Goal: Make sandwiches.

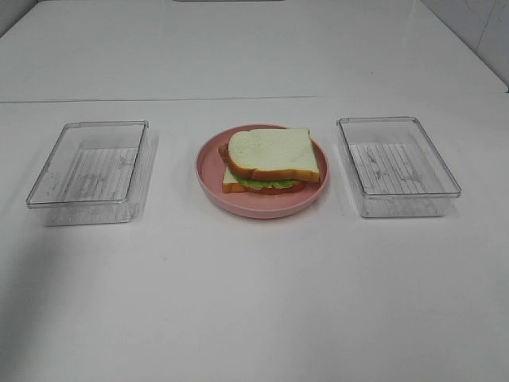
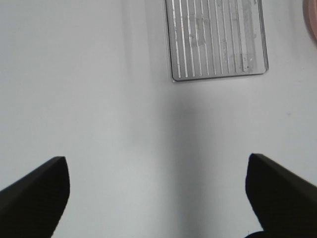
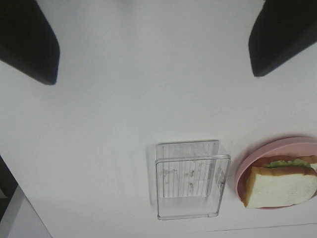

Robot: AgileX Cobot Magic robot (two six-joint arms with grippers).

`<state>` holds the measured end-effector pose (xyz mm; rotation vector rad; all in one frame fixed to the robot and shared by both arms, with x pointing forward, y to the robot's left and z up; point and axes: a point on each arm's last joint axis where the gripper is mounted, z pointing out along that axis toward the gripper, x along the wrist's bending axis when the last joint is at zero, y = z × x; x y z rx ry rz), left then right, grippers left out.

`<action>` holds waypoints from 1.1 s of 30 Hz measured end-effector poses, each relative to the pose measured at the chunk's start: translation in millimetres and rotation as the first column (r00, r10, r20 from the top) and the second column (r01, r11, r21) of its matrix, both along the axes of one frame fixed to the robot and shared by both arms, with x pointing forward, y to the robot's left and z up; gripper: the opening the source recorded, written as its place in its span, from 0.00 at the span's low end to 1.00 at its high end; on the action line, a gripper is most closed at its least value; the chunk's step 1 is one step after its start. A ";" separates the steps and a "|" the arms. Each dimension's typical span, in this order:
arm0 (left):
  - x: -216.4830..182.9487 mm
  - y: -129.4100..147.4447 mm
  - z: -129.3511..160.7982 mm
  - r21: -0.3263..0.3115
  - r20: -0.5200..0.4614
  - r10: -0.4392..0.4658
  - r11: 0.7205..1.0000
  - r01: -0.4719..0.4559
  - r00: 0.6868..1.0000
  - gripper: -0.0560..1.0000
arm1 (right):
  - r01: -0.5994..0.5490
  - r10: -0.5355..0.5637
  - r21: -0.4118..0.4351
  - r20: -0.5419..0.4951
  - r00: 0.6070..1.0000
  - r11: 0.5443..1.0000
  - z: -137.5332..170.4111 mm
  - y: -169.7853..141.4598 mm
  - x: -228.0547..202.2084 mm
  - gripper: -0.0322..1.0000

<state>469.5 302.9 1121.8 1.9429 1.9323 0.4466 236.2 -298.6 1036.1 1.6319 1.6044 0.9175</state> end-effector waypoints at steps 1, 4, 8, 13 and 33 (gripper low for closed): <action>-12.9 -0.4 -0.9 -0.001 0.011 0.000 1.000 0.000 1.000 0.91 | 0.000 0.000 0.000 0.000 1.000 1.000 0.0 0.0 0.0 0.98; -52.3 -1.6 -2.8 -0.003 0.056 0.000 1.000 0.000 0.998 0.91 | 0.000 0.000 0.000 0.000 1.000 1.000 0.0 0.0 0.0 0.98; -88.5 -2.4 -10.0 -0.001 0.102 -0.001 1.000 0.001 0.995 0.91 | 0.000 0.000 0.000 0.000 1.000 1.000 0.0 0.0 0.0 0.98; -160.2 -4.2 -27.2 0.002 0.286 -0.001 1.000 0.000 0.958 0.91 | 0.000 0.000 0.000 0.000 1.000 1.000 0.0 0.0 0.0 0.98; -245.3 -7.3 -54.4 -0.027 0.608 0.022 1.000 -0.007 0.794 0.91 | 0.000 0.000 0.000 0.000 1.000 1.000 0.0 0.0 0.0 0.98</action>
